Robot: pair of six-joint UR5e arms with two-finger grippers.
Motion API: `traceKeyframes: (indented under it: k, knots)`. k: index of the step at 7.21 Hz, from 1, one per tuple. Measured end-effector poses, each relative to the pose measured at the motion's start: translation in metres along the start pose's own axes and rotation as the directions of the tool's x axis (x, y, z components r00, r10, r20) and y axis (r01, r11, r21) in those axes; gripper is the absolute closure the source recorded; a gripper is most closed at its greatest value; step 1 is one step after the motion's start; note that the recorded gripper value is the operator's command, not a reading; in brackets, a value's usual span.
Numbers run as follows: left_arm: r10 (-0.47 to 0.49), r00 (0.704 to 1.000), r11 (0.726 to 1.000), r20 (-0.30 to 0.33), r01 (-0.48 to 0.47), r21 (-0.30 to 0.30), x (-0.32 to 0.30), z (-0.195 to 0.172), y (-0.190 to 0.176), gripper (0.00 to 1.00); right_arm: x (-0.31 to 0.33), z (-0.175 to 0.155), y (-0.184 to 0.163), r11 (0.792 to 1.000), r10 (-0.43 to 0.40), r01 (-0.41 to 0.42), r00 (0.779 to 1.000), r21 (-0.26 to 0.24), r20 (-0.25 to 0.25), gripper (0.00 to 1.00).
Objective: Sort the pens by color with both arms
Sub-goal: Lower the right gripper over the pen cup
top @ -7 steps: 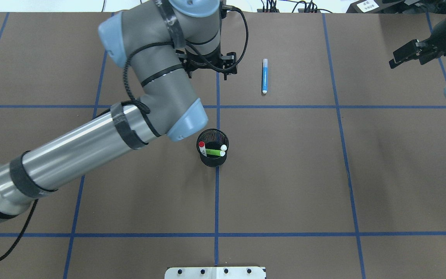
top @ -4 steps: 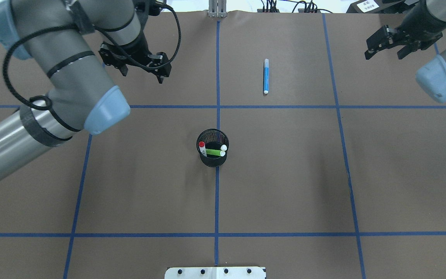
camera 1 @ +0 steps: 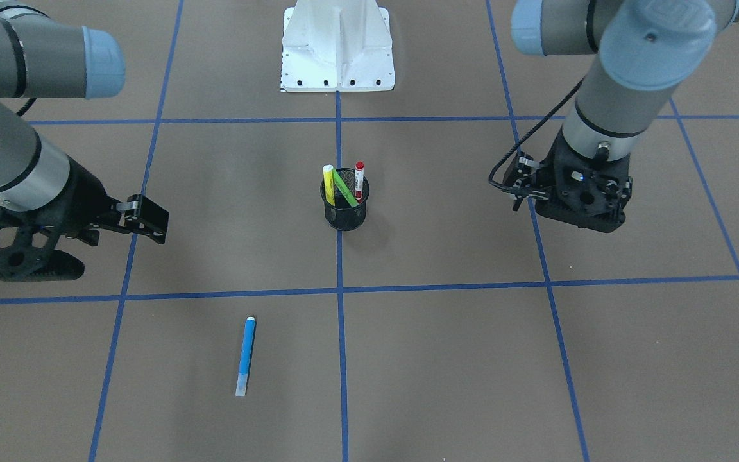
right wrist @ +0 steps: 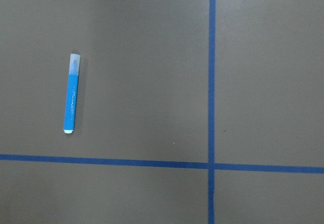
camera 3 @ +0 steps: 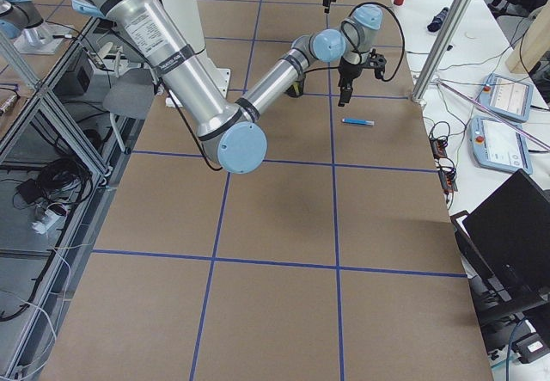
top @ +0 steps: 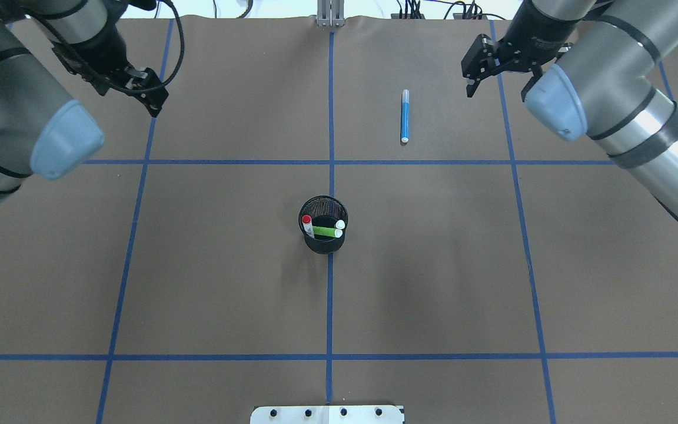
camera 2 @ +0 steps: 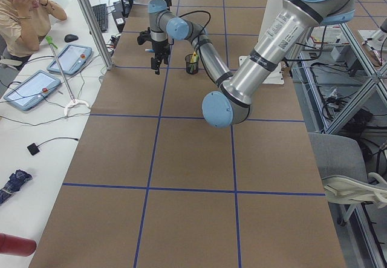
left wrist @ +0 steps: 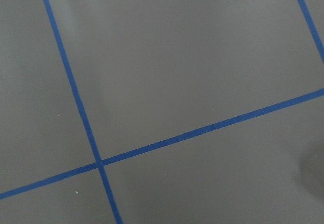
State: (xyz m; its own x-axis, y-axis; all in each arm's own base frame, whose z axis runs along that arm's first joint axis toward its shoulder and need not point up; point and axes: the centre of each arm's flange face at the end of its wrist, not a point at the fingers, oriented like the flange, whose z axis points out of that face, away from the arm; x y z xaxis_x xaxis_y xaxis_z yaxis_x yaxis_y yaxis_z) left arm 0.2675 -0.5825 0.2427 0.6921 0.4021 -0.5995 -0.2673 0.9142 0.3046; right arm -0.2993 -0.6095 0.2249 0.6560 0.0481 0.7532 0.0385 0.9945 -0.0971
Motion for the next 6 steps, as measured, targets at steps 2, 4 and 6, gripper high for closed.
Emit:
traceKeyframes:
  k: [2,4,6]
  knots:
    - [0.048,0.999,0.999,-0.021,-0.048,-0.021,-0.069,-0.002,0.017,0.01,-0.087,0.010,-0.001,0.995,0.002,-0.004,1.000,-0.103,-0.020,0.01]
    - [0.033,0.999,0.998,-0.022,-0.034,-0.048,-0.118,0.008,0.038,0.01,-0.181,0.022,0.007,0.982,0.002,-0.014,0.998,-0.189,-0.062,0.01]
    - [0.072,0.997,0.995,-0.020,-0.074,-0.071,-0.153,0.017,0.057,0.01,-0.237,0.042,0.032,0.971,0.002,-0.022,0.996,-0.236,-0.085,0.01]
